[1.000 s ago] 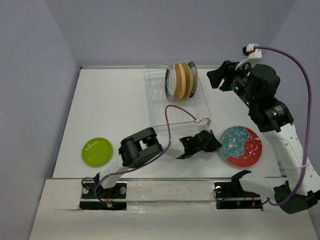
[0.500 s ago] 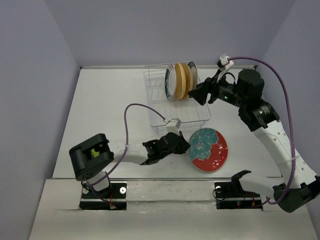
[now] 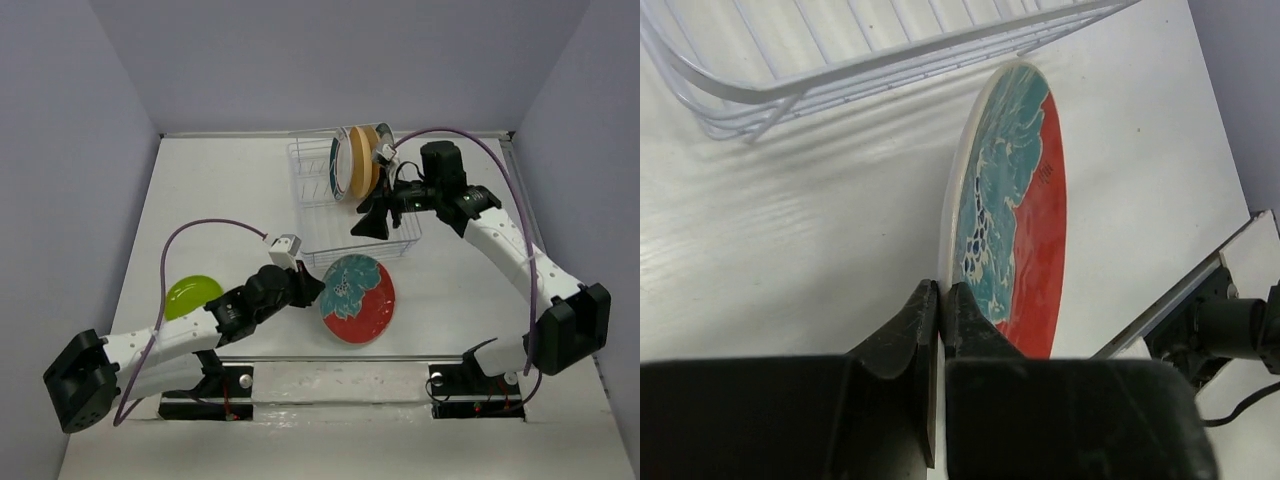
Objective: Load the plates into the dish rack
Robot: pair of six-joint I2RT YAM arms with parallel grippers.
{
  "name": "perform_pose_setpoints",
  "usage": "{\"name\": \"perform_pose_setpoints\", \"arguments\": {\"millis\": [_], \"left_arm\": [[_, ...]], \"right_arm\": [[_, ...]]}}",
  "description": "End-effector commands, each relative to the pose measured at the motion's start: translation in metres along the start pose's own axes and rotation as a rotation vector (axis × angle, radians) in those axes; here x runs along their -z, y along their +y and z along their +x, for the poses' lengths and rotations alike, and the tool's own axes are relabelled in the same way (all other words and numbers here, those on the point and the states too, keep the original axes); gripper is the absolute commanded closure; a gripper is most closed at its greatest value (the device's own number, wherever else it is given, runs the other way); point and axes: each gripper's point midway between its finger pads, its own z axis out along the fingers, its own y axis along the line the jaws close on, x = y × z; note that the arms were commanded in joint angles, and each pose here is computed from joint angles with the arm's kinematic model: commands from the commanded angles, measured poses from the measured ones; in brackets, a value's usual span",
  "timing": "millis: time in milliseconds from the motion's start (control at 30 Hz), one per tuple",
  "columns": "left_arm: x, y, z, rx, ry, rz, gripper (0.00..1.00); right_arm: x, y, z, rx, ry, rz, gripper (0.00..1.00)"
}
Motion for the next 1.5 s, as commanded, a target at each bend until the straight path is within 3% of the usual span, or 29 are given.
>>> {"name": "perform_pose_setpoints", "arguments": {"millis": [0, 267, 533, 833, 1067, 1233, 1300, 1367, 1467], "left_arm": [[0.023, -0.037, -0.053, -0.05, -0.137, 0.16, 0.94], [0.042, -0.038, -0.08, -0.082, -0.194, 0.19, 0.94], [0.053, -0.045, -0.097, -0.093, -0.221, 0.244, 0.94], [0.069, -0.052, -0.117, -0.121, -0.264, 0.262, 0.94], [0.072, -0.046, -0.127, -0.127, -0.291, 0.236, 0.94], [0.074, -0.048, -0.136, -0.121, -0.317, 0.244, 0.94], [0.076, -0.049, -0.142, -0.121, -0.331, 0.24, 0.94], [0.079, -0.051, -0.149, -0.127, -0.351, 0.236, 0.94], [0.084, -0.054, -0.16, -0.123, -0.38, 0.235, 0.94]], "right_arm": [[-0.01, -0.005, -0.005, 0.017, 0.023, -0.074, 0.21], [-0.048, -0.023, 0.023, -0.095, 0.134, -0.147, 0.21], [-0.099, -0.017, 0.067, -0.096, 0.29, -0.178, 0.19], [-0.11, -0.023, 0.093, -0.116, 0.357, -0.176, 0.21], [-0.109, 0.002, 0.106, -0.139, 0.363, -0.28, 0.27], [-0.109, 0.022, 0.111, -0.143, 0.354, -0.371, 0.39], [-0.107, 0.024, 0.11, -0.138, 0.348, -0.379, 0.52], [-0.105, 0.027, 0.105, -0.121, 0.337, -0.38, 0.58], [-0.101, 0.035, 0.094, -0.094, 0.3, -0.416, 0.82]]}}
